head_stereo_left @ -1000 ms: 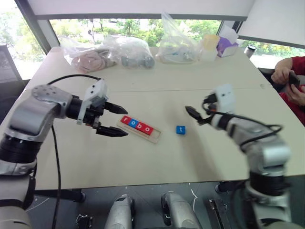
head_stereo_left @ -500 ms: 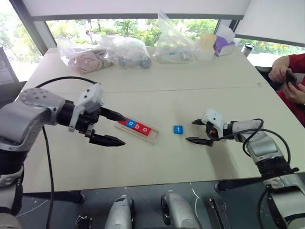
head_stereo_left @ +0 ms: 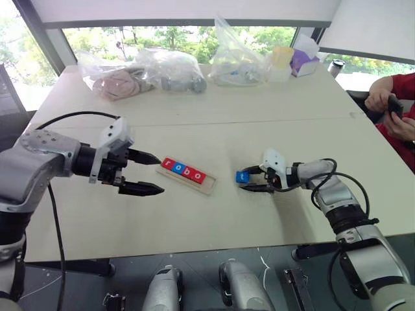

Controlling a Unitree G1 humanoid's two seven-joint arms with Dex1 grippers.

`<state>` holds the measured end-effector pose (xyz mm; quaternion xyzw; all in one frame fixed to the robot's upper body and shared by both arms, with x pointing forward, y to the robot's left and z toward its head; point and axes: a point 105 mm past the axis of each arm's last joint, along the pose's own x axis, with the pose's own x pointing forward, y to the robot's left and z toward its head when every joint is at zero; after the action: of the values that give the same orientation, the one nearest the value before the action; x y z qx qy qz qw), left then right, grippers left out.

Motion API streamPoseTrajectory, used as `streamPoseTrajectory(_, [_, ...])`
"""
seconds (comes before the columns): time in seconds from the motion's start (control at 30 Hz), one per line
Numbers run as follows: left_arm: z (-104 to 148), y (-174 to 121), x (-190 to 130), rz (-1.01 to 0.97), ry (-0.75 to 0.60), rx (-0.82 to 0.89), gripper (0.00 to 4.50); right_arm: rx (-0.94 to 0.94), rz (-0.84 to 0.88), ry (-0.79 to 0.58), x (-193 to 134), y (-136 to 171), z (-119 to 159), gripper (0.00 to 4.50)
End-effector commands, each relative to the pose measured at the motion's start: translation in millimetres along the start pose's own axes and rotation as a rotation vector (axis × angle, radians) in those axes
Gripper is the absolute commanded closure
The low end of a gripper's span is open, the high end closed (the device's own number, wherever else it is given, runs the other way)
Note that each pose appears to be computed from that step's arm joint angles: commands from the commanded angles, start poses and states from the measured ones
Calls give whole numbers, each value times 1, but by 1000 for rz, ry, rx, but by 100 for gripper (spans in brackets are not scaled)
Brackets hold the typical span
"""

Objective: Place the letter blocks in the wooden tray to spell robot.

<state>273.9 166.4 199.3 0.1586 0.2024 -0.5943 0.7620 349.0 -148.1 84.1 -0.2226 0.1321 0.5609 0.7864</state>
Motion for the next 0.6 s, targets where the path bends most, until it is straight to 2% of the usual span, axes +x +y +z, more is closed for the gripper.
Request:
streamPoseTrajectory(0.03, [5,1,-7,26,8,38,0,-13,-23,33,-5,-3,-5,335])
streamPoseTrajectory(0.17, [5,1,-7,30,8,38,0,-3,-75,3,-9,-10,7,335])
streamPoseTrajectory(0.27, [-5,6,-16,56,66,51,0,20,-144,-16,3,-2,47,335])
streamPoseTrajectory(0.33, [-12,10,-22,77,112,72,0,57,-147,-18,13,13,63,335])
streamPoseTrajectory(0.6, [-11,15,-22,76,114,95,0,154,-156,44,34,49,78,335])
